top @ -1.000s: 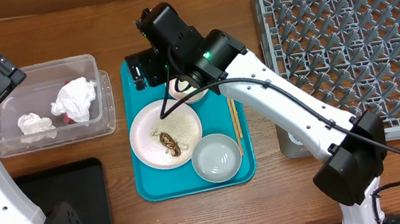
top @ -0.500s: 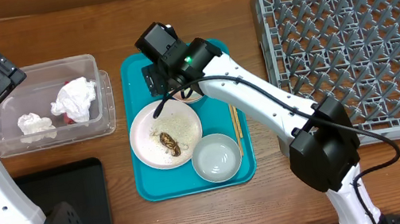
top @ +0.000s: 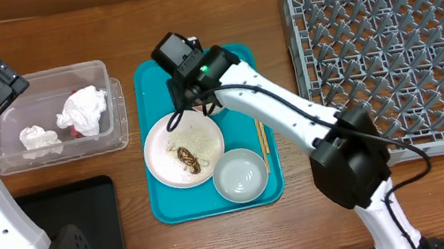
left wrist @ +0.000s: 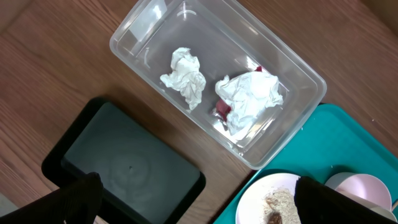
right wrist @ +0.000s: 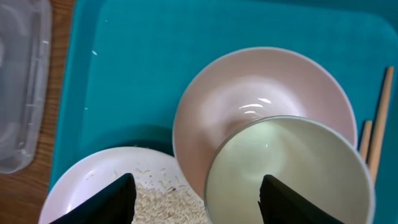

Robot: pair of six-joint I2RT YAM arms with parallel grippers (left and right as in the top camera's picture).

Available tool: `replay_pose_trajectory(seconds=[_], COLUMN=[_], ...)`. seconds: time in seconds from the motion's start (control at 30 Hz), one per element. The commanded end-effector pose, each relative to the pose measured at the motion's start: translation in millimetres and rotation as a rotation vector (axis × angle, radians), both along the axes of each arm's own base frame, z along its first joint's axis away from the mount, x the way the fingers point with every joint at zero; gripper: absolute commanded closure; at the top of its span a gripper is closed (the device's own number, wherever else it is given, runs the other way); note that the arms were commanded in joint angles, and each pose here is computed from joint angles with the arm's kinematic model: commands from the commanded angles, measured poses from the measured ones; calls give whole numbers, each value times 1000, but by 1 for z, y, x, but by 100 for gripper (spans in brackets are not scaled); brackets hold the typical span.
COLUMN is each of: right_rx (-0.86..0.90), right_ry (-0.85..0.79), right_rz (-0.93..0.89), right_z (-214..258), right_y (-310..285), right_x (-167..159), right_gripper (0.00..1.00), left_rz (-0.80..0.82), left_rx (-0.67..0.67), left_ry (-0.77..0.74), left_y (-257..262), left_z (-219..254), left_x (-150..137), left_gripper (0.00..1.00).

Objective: Sort waste into correct bins and load items into the dishwasher
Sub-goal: 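Lower the right gripper toward the pink bowl and white cup, then grasp the white cup inside the pink bowl with the right gripper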

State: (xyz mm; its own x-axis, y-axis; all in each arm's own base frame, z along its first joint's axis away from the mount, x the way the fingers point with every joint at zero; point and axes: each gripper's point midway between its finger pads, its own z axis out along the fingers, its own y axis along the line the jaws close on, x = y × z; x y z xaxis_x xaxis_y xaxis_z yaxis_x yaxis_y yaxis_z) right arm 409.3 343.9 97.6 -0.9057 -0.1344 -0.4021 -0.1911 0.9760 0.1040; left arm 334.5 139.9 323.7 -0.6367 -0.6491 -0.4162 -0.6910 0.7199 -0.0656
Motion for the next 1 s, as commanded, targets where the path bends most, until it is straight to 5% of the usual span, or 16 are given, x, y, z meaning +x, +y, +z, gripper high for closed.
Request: replay_pose_trajectory(seconds=[0.0, 0.97], right_rx=[-5, -38], right_ry=[-7, 12], right_rz=[-18, -34], right_z=[-5, -11], right_y=[1, -5], right_x=[3, 0], right_gripper=[35, 87], left_rz=[13, 13], left_rx=[9, 9], left_ry=[-1, -1], left_y=[2, 2], left_z=[1, 1], left_x=[-1, -1], left_gripper=[0, 0])
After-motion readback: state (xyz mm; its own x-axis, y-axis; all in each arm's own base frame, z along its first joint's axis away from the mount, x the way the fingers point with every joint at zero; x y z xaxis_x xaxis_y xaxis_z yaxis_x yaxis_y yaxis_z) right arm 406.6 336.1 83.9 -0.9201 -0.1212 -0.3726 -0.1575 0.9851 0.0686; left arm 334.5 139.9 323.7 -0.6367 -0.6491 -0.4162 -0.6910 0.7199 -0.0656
